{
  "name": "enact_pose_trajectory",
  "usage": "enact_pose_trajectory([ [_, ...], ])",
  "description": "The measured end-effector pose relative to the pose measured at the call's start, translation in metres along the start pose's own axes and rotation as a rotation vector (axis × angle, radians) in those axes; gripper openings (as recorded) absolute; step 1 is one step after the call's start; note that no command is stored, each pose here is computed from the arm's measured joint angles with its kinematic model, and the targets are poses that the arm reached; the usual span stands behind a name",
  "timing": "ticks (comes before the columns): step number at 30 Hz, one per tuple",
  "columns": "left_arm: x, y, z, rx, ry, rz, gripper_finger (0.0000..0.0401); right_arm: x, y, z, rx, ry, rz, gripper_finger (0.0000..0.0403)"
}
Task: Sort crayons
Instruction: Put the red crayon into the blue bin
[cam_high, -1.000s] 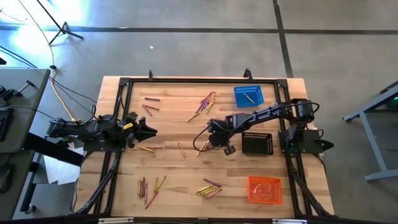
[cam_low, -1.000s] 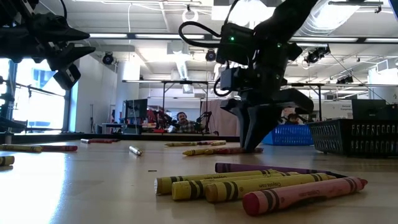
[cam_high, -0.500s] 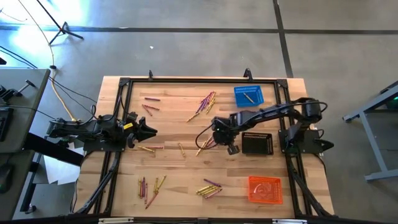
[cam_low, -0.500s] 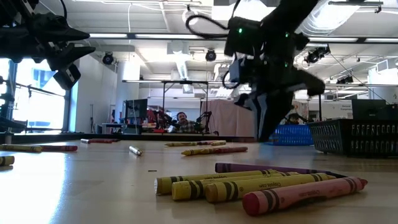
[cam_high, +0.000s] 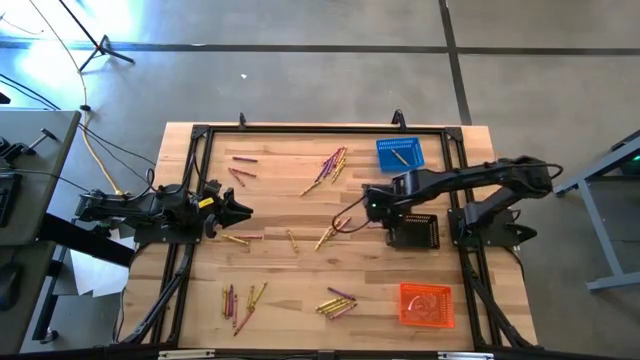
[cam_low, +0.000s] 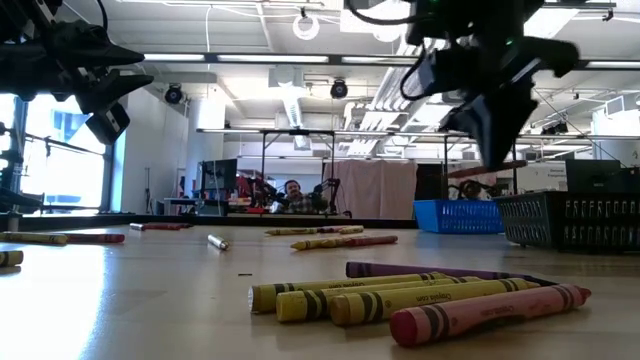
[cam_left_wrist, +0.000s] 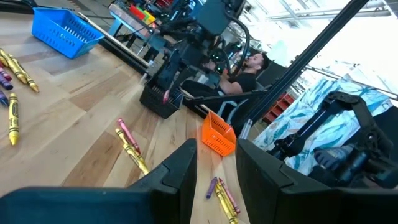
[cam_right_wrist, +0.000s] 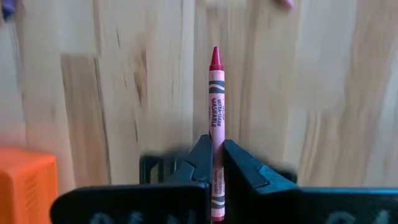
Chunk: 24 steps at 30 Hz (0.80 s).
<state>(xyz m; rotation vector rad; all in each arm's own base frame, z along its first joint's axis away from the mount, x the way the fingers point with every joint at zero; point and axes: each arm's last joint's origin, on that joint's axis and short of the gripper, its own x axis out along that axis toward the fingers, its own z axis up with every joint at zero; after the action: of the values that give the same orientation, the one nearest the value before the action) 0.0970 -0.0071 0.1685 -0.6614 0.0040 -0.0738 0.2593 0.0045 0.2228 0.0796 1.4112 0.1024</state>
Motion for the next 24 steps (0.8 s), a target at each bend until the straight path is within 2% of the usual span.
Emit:
enact_pose_trajectory([
  [4,0.0,0.0,0.0,0.0,0.0,0.0,0.0099,-0.008,0.008,-0.016,0.023,0.038,-0.01,0.0008],
  [9,0.0,0.0,0.0,0.0,0.0,0.0,0.0099,-0.003,0.011,-0.051,0.097,0.058,-0.01,0.0008],
  [13,0.0,0.0,0.0,0.0,0.0,0.0,0.0099,0.002,0.009,-0.074,0.194,-0.015,-0.003,0.0009],
  [17,0.0,0.0,0.0,0.0,0.0,0.0,0.0099,0.006,0.008,-0.089,0.29,-0.111,0.016,0.0014],
  [21,0.0,0.0,0.0,0.0,0.0,0.001,0.0099,0.008,0.006,-0.1,0.392,-0.111,-0.023,0.0034],
  [24,0.0,0.0,0.0,0.0,0.0,0.001,0.0099,0.007,0.006,-0.101,0.414,-0.118,-0.026,0.0056],
])
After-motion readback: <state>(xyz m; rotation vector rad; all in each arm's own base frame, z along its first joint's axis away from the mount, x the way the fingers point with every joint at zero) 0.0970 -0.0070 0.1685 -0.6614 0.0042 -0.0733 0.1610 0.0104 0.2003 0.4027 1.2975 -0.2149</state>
